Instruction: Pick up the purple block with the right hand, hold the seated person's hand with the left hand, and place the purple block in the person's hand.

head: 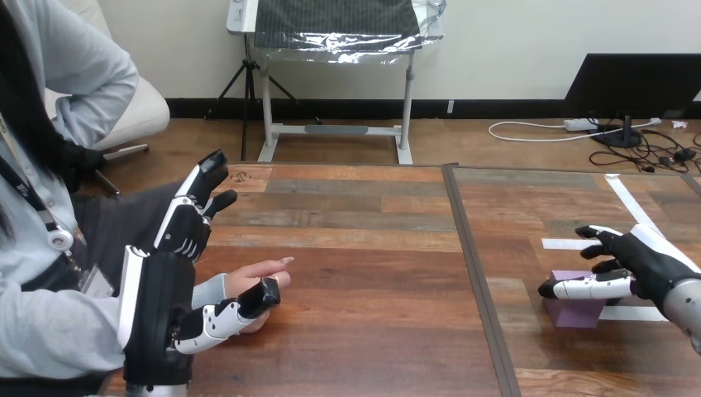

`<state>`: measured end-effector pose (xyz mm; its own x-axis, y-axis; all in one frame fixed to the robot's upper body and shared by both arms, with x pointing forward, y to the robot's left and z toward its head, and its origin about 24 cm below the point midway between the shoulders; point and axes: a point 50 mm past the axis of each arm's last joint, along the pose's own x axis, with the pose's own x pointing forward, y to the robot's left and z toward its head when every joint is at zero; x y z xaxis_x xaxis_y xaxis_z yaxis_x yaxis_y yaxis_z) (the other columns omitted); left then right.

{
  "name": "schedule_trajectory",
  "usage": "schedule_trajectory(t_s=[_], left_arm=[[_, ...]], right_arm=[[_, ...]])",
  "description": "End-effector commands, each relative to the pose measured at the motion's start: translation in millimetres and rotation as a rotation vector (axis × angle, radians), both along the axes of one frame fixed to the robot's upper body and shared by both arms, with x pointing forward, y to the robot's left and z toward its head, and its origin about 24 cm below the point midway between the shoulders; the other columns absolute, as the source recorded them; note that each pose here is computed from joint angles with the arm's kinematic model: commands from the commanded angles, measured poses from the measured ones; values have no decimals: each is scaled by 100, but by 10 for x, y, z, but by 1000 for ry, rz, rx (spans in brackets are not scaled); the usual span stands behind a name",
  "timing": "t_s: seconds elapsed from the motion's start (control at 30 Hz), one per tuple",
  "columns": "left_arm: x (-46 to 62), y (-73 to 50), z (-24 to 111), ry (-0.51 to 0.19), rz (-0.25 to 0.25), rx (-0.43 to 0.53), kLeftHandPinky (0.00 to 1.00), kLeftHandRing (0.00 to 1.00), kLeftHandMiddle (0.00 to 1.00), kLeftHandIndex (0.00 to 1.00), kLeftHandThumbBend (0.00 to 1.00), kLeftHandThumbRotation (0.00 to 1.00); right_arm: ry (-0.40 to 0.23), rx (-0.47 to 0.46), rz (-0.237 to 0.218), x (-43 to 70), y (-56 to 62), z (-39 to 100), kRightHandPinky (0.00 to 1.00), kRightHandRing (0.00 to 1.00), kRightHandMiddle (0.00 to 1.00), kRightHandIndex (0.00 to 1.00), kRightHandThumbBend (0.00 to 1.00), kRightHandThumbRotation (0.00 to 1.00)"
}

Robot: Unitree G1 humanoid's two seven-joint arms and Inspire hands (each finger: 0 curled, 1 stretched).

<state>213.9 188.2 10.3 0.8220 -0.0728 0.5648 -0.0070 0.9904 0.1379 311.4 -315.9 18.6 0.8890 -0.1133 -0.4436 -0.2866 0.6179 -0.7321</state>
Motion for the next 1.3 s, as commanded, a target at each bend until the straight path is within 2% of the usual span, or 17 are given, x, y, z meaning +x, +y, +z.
schedule_trajectory(t_s=[0.0, 0.17, 0.5, 0.73, 0.8, 0.83, 0.97, 1.27], left_arm=[[108, -30, 163, -98, 0, -5, 83, 91, 92, 88, 100, 60], [107, -36, 163, -98, 0, -6, 83, 91, 92, 88, 100, 60], [106, -39, 159, -97, 5, -13, 83, 91, 92, 88, 100, 60], [103, -45, 156, -96, 4, -15, 84, 92, 92, 88, 100, 60], [102, -48, 155, -96, 3, -18, 84, 92, 92, 88, 100, 60], [102, -50, 154, -96, 3, -20, 84, 92, 92, 88, 100, 59], [102, -56, 153, -97, 1, -24, 84, 92, 92, 88, 100, 59], [102, -61, 156, -100, -3, -25, 85, 92, 92, 89, 100, 58]], right_arm=[[-119, -3, 51, 250, 174, 256, 76, 85, 89, 93, 91, 35], [-124, -12, 57, 252, 185, 254, 76, 85, 88, 93, 94, 36], [-131, -21, 64, 267, 216, 255, 68, 81, 83, 91, 98, 37], [-139, -26, 63, 273, 231, 252, 72, 83, 85, 89, 96, 27], [-142, -32, 61, 275, 237, 249, 72, 82, 85, 88, 94, 21], [-143, -34, 60, 276, 240, 247, 73, 81, 84, 87, 93, 15], [-149, -38, 58, 276, 245, 245, 72, 79, 82, 85, 93, 7], [-164, -61, 47, 274, 242, 241, 66, 71, 75, 77, 92, 1]])
